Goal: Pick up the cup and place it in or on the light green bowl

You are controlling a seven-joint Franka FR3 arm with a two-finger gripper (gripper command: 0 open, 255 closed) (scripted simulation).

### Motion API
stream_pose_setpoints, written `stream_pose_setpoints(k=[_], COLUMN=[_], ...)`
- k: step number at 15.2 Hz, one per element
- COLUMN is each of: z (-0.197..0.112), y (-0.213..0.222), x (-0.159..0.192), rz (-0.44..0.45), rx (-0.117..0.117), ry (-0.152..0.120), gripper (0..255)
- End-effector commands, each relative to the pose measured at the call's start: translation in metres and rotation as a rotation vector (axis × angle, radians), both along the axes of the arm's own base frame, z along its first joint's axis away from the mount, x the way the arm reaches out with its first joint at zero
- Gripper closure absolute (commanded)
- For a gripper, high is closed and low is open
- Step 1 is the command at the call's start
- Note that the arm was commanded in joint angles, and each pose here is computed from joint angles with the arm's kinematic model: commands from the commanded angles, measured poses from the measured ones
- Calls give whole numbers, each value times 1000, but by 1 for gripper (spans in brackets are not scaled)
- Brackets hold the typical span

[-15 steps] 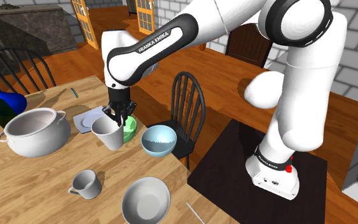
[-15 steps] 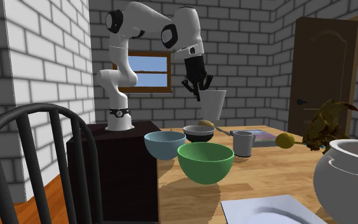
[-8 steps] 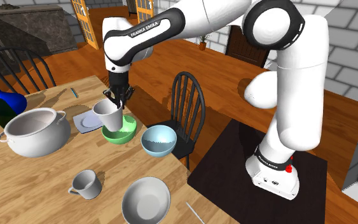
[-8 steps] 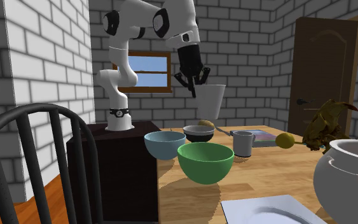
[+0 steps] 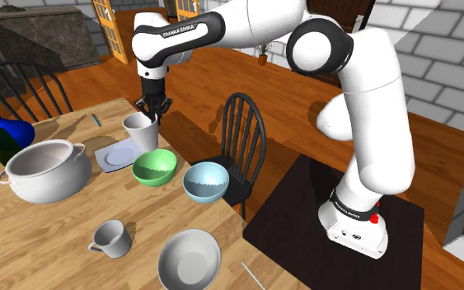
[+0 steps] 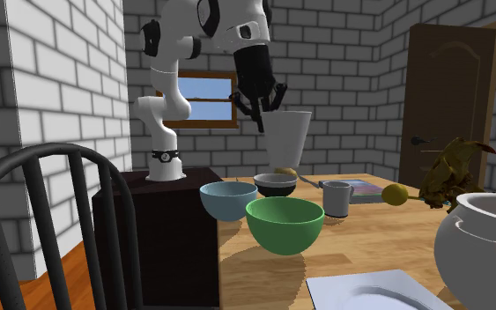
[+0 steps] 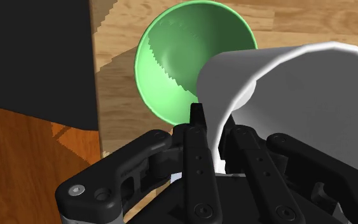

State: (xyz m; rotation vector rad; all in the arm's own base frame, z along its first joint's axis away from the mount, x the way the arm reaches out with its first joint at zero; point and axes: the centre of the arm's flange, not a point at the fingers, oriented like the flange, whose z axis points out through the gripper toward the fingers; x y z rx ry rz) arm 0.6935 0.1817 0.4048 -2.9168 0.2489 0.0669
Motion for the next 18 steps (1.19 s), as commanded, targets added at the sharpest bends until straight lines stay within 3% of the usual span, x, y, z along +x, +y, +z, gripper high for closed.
stream_pose_setpoints(k=[1, 18], z=[-9, -100], y=[-1, -1], x=[3, 3], rz=[1, 1], rx=[0, 0], ry=[0, 0], gripper=[255, 255])
